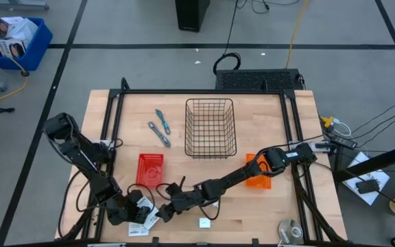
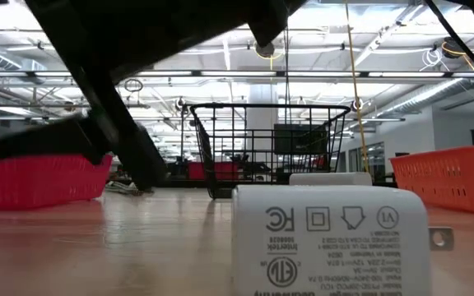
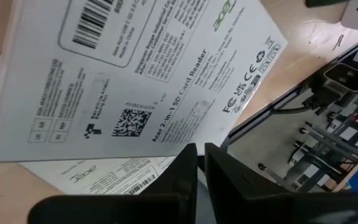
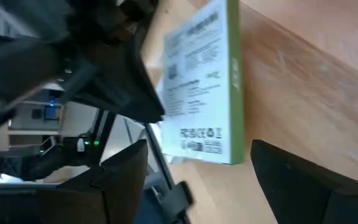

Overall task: Pick and place items into bin
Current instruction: Put the white card reader box into the orange bin

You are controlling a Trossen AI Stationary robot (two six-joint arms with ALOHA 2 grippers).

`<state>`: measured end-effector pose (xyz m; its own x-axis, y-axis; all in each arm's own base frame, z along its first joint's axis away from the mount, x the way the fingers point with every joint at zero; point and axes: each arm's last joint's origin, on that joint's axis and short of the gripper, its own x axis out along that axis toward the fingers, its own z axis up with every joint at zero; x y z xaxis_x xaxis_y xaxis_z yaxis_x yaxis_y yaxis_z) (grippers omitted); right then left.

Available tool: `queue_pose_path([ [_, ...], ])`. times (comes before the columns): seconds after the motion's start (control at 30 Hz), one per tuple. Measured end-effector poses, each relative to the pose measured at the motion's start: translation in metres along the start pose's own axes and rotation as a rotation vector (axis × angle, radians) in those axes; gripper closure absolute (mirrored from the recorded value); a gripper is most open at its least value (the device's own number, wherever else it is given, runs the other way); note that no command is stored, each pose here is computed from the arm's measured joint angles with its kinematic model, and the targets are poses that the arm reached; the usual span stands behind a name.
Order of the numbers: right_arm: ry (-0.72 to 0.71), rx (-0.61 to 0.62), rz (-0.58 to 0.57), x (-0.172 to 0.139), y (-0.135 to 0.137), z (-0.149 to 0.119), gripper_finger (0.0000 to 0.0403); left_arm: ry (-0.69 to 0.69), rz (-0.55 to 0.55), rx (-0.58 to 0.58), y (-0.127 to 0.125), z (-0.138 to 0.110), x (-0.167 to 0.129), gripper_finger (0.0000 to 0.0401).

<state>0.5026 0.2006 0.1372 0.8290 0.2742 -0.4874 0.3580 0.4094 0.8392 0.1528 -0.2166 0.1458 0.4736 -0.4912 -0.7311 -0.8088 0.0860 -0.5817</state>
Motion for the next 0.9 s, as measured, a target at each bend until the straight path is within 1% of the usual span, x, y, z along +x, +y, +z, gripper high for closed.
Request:
queue_pose_path([
  [0.13, 0.019, -0.003, -0.045, 0.000, -0.005, 0.000, 0.0126, -0.005, 0.007, 0.005, 0.001, 0.000, 0.000, 0.0366],
  [0.2, 0.034, -0.002, -0.041, 0.000, -0.005, 0.000, 0.0126, -0.006, 0.014, 0.005, 0.001, 0.001, 0.000, 0.0366],
  [0.57, 0.026, 0.004, -0.016, 0.000, -0.002, 0.001, 0.0126, -0.009, 0.020, 0.006, 0.002, 0.001, 0.000, 0.0366],
  [0.67, 0.033, 0.022, -0.006, 0.006, -0.006, -0.001, 0.0126, -0.010, 0.020, 0.008, 0.002, 0.001, 0.000, 0.0366],
  [0.73, 0.066, 0.037, 0.000, 0.016, -0.011, -0.005, 0.0126, -0.012, 0.020, 0.008, 0.002, 0.001, 0.000, 0.0366],
  [0.9, 0.097, 0.050, 0.046, 0.031, -0.004, -0.011, 0.0126, -0.015, 0.019, 0.008, 0.002, 0.001, 0.000, 0.0366],
])
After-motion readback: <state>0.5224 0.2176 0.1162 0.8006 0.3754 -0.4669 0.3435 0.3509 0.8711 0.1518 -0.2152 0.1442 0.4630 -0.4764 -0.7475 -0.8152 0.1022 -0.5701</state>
